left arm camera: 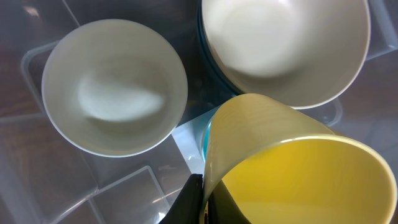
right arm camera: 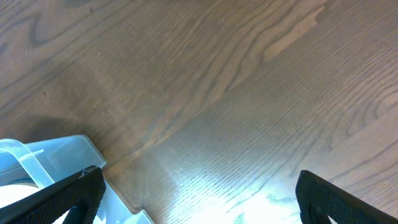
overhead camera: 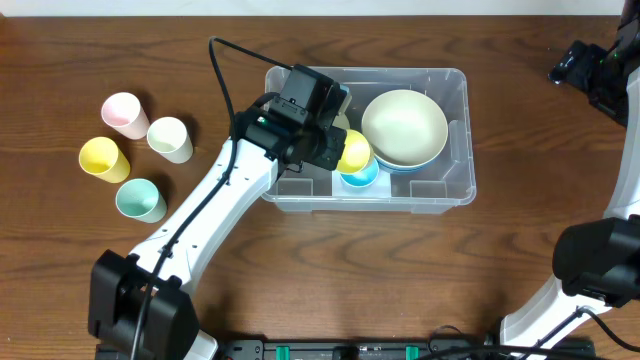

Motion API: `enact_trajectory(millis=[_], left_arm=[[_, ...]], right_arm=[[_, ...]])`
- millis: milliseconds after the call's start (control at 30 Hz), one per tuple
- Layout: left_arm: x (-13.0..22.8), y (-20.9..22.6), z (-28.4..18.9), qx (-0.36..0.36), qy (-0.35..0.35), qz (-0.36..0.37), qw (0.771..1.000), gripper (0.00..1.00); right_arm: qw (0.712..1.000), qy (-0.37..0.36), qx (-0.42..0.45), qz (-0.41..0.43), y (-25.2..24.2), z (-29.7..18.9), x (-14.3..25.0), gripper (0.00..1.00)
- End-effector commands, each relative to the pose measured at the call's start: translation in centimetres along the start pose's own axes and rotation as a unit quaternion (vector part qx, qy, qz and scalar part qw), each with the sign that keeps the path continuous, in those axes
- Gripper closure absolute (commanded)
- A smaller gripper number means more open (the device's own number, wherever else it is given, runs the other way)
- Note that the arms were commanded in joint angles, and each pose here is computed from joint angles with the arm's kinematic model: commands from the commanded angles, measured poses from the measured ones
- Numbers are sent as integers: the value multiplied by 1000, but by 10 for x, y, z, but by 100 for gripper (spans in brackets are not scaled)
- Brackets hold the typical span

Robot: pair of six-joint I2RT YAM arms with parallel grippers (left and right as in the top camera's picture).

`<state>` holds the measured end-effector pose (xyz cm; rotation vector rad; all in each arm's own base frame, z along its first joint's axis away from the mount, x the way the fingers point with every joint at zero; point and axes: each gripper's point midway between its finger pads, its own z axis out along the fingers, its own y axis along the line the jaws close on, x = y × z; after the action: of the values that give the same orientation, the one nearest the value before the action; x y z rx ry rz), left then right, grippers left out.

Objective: Pack container
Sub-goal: 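Carry the yellow cup over the light blue cup in the bin, then lower the yellow cup into the blue cup and open the left gripper, then move the left gripper back to the cream cup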

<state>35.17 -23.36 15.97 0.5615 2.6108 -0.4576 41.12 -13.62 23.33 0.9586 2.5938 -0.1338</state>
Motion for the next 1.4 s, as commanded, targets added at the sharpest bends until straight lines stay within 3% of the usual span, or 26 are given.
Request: enact_trajectory(millis=[0,567,600,700,767,1100,1367], left_arm=[[-5,-3,-1,3,-5,12,1000,94],[4,-2,-1,0,13,8,1000,94],[5,-2,-1,0,14,8,1000,90],[5,-2,-1,0,16,8,1000,50],[5,-2,-1,0,15,8,1000,37],[-20,8,-30,-5,-36,-2,999,33],[-36,108,-119,-115,-135,-111,978,33]], right_arm=[[1000,2,3,9,-2,2,0,1],[1000,2,3,9,-2,2,0,1],[1000,2,3,9,-2,2,0,1],[1000,2,3,9,-2,2,0,1],[1000,2,3,9,-2,2,0,1],[1000,2,3,9,-2,2,0,1],[1000,2,3,9,-2,2,0,1]])
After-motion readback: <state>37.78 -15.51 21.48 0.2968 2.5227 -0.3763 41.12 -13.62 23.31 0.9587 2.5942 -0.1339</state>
